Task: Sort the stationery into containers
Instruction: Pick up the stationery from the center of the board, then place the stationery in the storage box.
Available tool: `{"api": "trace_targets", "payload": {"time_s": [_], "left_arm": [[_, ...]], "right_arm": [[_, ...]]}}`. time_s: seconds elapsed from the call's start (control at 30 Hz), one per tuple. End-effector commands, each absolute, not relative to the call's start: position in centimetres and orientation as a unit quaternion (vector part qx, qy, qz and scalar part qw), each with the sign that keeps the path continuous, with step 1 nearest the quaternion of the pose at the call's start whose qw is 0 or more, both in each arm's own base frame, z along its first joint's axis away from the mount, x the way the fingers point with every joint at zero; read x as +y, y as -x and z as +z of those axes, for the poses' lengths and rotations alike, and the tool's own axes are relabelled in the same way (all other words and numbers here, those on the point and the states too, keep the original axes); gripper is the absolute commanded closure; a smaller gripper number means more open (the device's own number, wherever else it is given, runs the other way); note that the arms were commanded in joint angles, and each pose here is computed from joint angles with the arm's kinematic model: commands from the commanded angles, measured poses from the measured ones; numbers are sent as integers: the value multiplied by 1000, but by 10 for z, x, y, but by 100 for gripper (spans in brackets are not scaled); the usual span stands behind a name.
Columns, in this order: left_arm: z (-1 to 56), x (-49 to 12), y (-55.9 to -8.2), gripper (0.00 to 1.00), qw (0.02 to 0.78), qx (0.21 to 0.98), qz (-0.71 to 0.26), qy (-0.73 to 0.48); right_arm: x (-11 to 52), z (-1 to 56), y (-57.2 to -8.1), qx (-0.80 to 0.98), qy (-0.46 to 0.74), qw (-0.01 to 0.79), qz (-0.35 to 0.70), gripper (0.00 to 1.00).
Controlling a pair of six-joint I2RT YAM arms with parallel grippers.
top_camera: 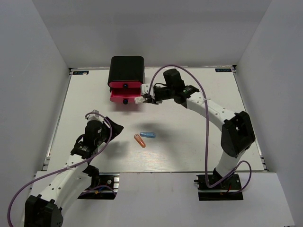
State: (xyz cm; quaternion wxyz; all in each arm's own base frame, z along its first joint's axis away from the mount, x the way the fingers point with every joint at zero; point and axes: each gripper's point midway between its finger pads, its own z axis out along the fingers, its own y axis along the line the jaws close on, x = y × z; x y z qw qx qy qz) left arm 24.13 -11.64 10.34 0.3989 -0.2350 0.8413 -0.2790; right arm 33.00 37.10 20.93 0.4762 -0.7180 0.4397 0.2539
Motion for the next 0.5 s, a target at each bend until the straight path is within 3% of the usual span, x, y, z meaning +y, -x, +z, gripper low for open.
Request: {"api": "trace_targets", "payload": {"time_s": [0.0, 0.3, 0.47], "left_arm": [[109, -120, -243, 28, 405, 836, -291, 229], [108, -119, -238, 28, 405, 836, -291, 229], [114, -117, -237, 28, 413, 829, -295, 234]], "right_arm": [[395, 238, -361, 446, 672, 546, 228, 88], [443, 257, -426, 461, 625, 615, 139, 88], [454, 235, -437, 470, 635, 603, 116, 88]]}}
